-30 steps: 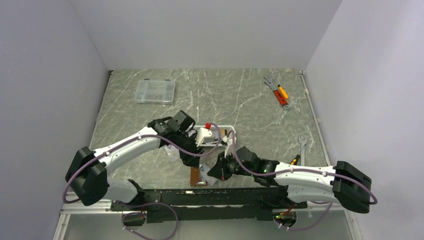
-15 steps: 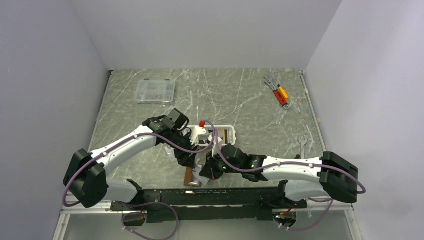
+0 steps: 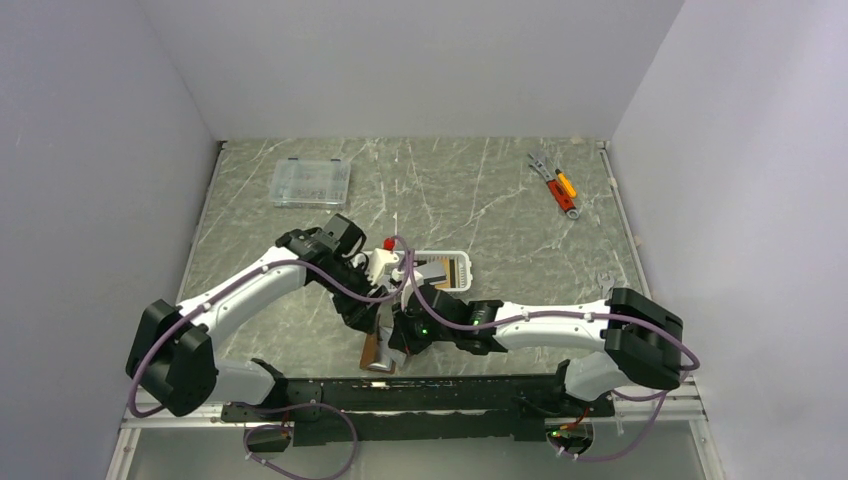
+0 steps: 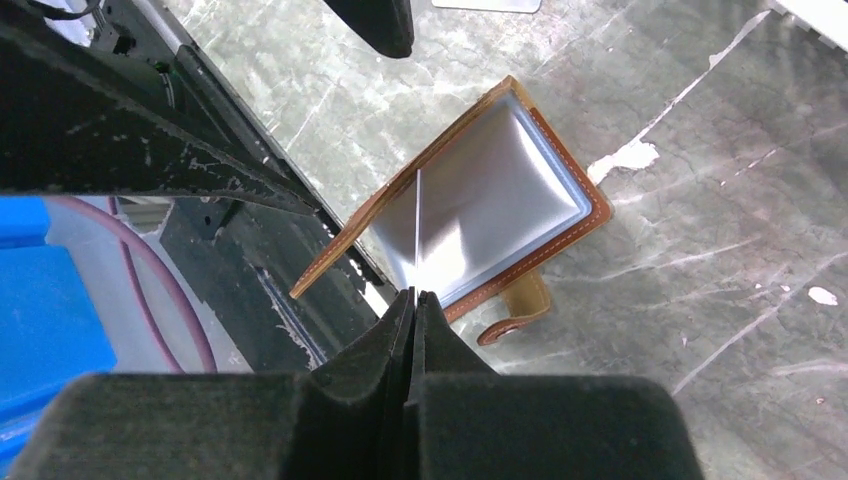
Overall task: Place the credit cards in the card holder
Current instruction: Open the card holder at the center of the board.
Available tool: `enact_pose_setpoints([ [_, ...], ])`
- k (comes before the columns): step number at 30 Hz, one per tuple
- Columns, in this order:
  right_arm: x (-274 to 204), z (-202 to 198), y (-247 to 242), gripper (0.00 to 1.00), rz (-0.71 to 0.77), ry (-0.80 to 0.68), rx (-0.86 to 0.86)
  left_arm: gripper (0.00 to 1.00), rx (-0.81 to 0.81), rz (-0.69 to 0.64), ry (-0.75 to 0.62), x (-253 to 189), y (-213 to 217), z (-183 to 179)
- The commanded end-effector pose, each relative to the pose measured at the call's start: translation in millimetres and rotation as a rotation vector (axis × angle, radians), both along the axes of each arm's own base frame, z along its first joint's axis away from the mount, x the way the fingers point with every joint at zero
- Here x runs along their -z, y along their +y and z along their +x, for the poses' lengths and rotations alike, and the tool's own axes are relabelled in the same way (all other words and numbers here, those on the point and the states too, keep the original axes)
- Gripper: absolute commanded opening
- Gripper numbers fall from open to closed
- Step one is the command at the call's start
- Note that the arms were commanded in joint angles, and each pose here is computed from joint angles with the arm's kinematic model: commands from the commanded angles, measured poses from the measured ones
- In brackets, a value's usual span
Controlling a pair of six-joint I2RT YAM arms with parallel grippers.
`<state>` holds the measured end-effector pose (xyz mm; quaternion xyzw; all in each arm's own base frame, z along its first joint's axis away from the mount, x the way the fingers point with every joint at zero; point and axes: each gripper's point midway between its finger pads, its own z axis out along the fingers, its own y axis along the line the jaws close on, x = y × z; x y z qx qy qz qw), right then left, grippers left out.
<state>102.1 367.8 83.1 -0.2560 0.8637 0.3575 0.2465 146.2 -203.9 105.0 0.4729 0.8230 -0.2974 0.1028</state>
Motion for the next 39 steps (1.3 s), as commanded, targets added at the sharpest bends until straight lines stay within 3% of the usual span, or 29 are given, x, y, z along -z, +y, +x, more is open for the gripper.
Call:
enact_pose_setpoints([
  [1,-25,3,25,0.00,0.051,-0.077,-0.062,0.60,0.117,-0.098,-0.090,-24,-5,-11],
  [4,-26,4,29,0.00,0.052,-0.082,-0.065,0.61,0.146,-0.135,-0.179,-32,-3,-14],
  [9,-21,4,31,0.00,0.047,-0.069,-0.064,0.65,0.214,-0.062,-0.271,-21,-3,-23],
  [11,-18,4,32,0.00,0.043,-0.064,-0.061,0.74,0.236,-0.060,-0.275,-21,-8,-28],
  [13,-13,4,34,0.00,0.037,-0.056,-0.062,0.97,0.246,-0.043,-0.267,-18,-10,-33],
  [14,-10,4,34,0.00,0.031,-0.054,-0.063,0.99,0.240,-0.032,-0.271,-16,-11,-33],
  [21,23,2,27,0.00,-0.035,-0.015,-0.046,0.99,0.264,0.077,-0.401,-8,1,-17],
  [28,44,25,-2,0.00,-0.135,-0.058,0.120,0.99,0.294,0.042,-0.385,-14,-5,-24],
  [34,56,35,-22,0.00,-0.148,-0.073,0.235,0.99,0.490,0.063,-0.428,-4,-25,-47],
  [39,75,48,-59,0.00,-0.234,-0.093,0.397,0.99,0.622,0.114,-0.500,11,-37,-40],
])
